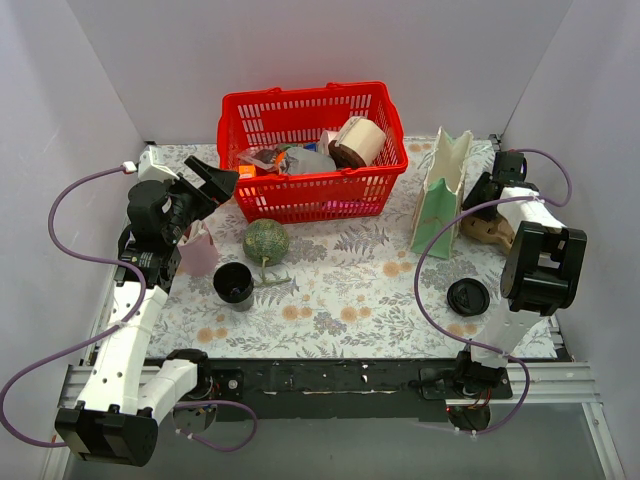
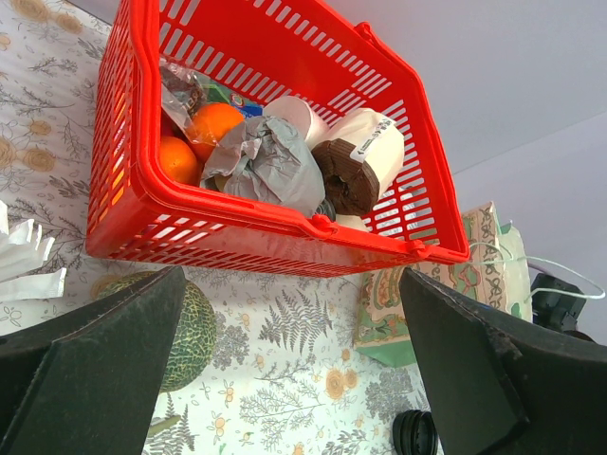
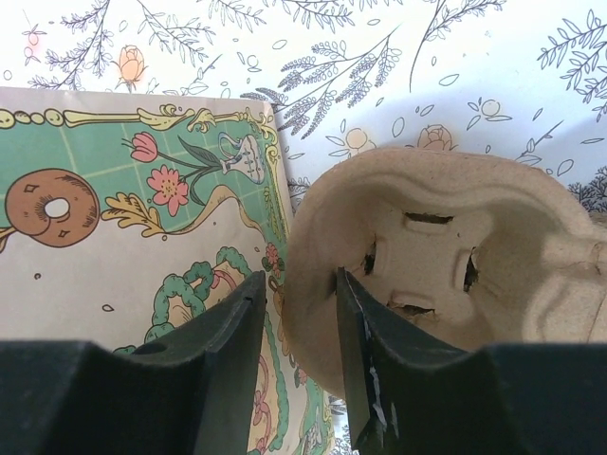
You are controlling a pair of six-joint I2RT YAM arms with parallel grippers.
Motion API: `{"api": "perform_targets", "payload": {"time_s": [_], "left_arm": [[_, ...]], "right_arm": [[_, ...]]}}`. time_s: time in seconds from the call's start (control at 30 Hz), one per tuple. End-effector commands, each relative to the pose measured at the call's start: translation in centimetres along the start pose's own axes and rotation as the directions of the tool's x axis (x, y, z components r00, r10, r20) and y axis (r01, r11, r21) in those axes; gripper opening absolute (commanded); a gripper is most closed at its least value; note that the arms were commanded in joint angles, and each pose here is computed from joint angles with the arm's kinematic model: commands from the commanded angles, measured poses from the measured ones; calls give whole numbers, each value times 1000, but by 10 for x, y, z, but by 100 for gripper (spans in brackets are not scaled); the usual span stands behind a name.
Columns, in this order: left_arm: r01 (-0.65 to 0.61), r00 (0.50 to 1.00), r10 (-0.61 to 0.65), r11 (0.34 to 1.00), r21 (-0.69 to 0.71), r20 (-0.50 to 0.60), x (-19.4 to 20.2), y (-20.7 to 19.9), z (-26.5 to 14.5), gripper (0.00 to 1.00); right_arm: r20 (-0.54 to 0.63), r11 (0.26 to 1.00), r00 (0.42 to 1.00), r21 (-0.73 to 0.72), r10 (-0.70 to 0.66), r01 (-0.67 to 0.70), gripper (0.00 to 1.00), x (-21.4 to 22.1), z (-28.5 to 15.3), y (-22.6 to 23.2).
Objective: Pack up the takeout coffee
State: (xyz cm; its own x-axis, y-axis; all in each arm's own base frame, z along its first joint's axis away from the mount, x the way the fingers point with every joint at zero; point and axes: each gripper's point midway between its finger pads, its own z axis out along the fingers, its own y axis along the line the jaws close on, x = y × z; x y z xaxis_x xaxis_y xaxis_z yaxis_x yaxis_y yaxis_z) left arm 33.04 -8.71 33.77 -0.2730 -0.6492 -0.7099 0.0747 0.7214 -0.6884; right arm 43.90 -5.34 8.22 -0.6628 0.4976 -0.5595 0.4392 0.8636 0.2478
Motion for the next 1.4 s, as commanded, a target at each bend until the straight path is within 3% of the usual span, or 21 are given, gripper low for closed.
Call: {"api": "perform_targets", "payload": {"time_s": [0.0, 0.57, 0.67, 0.7, 0.8, 0.9, 1.37], "left_arm": [[-13, 1000, 13, 1000, 16, 1, -1, -3, 0, 98], [-15, 1000, 15, 1000, 23, 1, -1, -5, -1, 98], [-15, 1000, 15, 1000, 25, 3, -2, -5, -2, 98], [-16, 1000, 16, 1000, 27, 5, -3, -6, -2, 98], [-16, 1000, 16, 999, 29, 3, -2, -7, -2, 98], [-12, 1000, 12, 999, 29, -3, -1, -7, -1, 98], [9, 997, 2, 991, 132, -82, 13, -24, -3, 98]], "right_arm": [[46, 999, 999, -52, 6, -4, 44, -14, -2, 16], [8, 999, 1000, 38, 5, -5, 38, -1, 9, 0], [10, 999, 1000, 45, 2, -2, 28, -1, 8, -1], [10, 999, 1000, 45, 2, -2, 17, -1, 7, -1], [23, 999, 1000, 37, 1, -2, 5, -2, -1, 1], [52, 1000, 999, 19, -1, 0, 1, -8, -14, 5], [171, 999, 985, 39, 9, -16, 1, 2, -97, -12]]}}
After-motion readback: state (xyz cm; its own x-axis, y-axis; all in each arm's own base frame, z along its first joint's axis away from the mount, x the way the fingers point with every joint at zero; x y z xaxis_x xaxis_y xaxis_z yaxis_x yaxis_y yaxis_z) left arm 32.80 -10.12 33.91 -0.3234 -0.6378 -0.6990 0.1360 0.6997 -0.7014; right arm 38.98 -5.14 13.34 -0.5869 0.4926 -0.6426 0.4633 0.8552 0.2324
